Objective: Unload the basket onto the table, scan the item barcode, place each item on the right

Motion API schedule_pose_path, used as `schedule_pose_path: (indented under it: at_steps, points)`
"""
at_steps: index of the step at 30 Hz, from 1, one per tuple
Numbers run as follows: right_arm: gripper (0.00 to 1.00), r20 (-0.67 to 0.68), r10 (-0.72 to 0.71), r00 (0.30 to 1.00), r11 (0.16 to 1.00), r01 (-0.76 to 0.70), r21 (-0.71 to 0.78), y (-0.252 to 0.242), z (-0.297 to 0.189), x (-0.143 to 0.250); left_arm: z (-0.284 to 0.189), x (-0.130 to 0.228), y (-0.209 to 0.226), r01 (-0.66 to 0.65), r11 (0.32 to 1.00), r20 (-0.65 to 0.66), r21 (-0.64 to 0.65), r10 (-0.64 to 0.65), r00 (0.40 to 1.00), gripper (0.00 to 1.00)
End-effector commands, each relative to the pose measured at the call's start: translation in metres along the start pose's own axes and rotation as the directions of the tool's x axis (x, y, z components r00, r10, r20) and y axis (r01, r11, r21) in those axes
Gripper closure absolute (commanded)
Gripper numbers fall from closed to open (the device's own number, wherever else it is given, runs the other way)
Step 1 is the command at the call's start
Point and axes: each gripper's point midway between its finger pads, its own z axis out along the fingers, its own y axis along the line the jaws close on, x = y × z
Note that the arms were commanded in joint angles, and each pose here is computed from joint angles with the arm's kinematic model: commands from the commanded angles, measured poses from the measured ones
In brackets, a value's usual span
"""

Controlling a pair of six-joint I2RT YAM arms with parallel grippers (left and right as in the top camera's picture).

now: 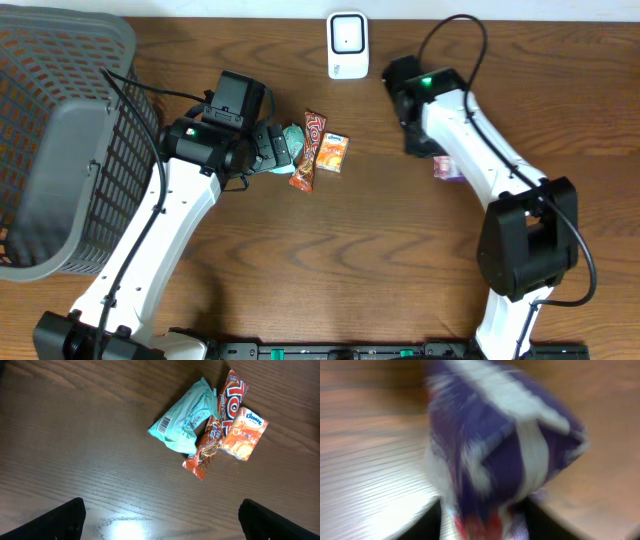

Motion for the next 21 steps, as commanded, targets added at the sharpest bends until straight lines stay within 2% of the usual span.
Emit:
schedule_pose_path:
  at_steps: [1, 2, 3, 4, 6, 11, 13, 14, 16, 17, 19, 21]
  points:
    - [0.36, 0.004, -0.096, 0.995, 0.941, 0.092, -0.326, 0.063, -0.044, -0.002, 0.002, 0.000, 0.003, 0.015, 1.000, -0.002, -0.015, -0.015, 1.000, 0.02]
    - [0.22, 0.016, -0.097, 0.995, 0.922, 0.096, -0.376, 0.069, -0.058, -0.007, 0.002, 0.000, 0.003, 0.015, 1.000, -0.002, -0.015, -0.015, 1.000, 0.02]
    - [0.14, 0.024, -0.091, 0.996, 0.914, 0.093, -0.395, 0.070, -0.066, -0.010, 0.002, 0.000, 0.003, 0.015, 1.000, -0.002, -0.015, -0.015, 1.000, 0.02]
    - [0.08, 0.037, -0.081, 0.996, 0.911, 0.089, -0.403, 0.065, -0.076, -0.017, 0.002, 0.000, 0.003, 0.015, 1.000, -0.002, -0.015, -0.015, 1.000, 0.02]
    - [0.01, 0.069, -0.077, 0.995, 0.908, 0.099, -0.407, 0.050, -0.090, -0.030, 0.002, 0.000, 0.003, 0.015, 1.000, -0.002, -0.015, -0.015, 1.000, 0.02]
    - [0.01, 0.079, -0.080, 0.994, 0.915, 0.105, -0.389, -0.005, -0.090, -0.050, 0.002, 0.000, 0.003, 0.015, 1.000, -0.002, -0.015, -0.015, 1.000, 0.02]
    - [0.01, 0.043, -0.089, 0.995, 0.891, 0.099, -0.443, -0.023, -0.077, -0.051, 0.002, 0.000, 0.003, 0.015, 1.000, -0.002, -0.015, -0.015, 1.000, 0.02]
    - [0.01, 0.031, -0.107, 0.994, 0.863, 0.109, -0.494, -0.024, -0.073, -0.049, 0.002, 0.000, 0.003, 0.015, 1.000, -0.002, -0.015, -0.015, 1.000, 0.02]
    - [0.01, 0.037, -0.174, 0.984, 0.729, 0.154, -0.667, -0.016, -0.069, -0.043, 0.002, 0.000, 0.003, 0.015, 1.000, -0.002, -0.015, -0.015, 1.000, 0.02]
    - [0.01, 0.053, -0.201, 0.978, 0.636, 0.172, -0.753, -0.011, -0.069, -0.038, 0.002, 0.000, 0.003, 0.015, 1.000, -0.002, -0.015, -0.015, 1.000, 0.02]
    - [0.01, 0.043, -0.213, 0.976, 0.547, 0.156, -0.822, -0.009, -0.060, -0.031, 0.002, 0.000, 0.003, 0.015, 1.000, -0.002, -0.015, -0.015, 1.000, 0.02]
    - [0.01, -0.006, -0.196, 0.981, 0.526, 0.100, -0.844, -0.011, -0.037, -0.026, 0.002, 0.000, 0.003, 0.015, 1.000, -0.002, -0.015, -0.015, 1.000, 0.02]
